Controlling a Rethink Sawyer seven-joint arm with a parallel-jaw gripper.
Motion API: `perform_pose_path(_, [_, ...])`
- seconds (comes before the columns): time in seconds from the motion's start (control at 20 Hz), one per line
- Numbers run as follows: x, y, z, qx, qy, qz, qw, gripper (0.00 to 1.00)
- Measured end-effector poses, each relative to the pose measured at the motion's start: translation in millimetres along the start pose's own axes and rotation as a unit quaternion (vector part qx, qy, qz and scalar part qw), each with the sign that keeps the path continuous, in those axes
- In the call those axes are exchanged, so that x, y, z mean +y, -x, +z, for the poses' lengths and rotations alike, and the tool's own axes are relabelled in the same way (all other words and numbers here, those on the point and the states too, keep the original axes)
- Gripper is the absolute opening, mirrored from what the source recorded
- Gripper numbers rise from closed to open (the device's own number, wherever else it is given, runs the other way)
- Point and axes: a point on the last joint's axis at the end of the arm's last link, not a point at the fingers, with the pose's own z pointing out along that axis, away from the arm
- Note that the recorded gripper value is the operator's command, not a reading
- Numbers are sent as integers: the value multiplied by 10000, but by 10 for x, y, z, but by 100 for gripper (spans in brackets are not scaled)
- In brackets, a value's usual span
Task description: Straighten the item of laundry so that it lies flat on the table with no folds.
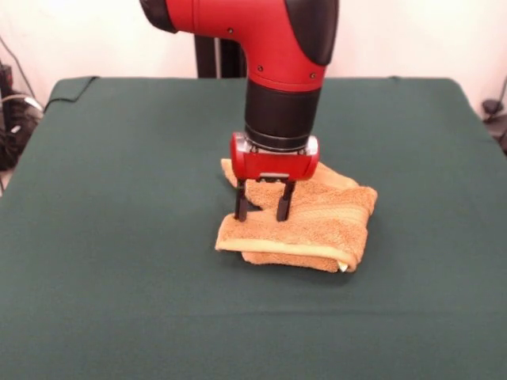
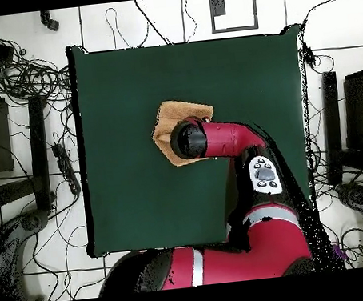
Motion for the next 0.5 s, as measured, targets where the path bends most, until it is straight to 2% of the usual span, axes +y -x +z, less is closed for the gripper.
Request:
perform_pose_path(0.1, [-2,5,-4,19,-10,110,9999,100])
perform_pose_path(0.25, [21,39,-25,70,-27,630,9980,100])
perform_pose_path(0.3, [69,88,-53,96,-34,1207,9926,100])
perform_pose_path(0.4, [148,147,-89,106,-27,1928,9812,100])
perform_pose_path(0.5, [232,189,-111,116,-29,2643,9644,100])
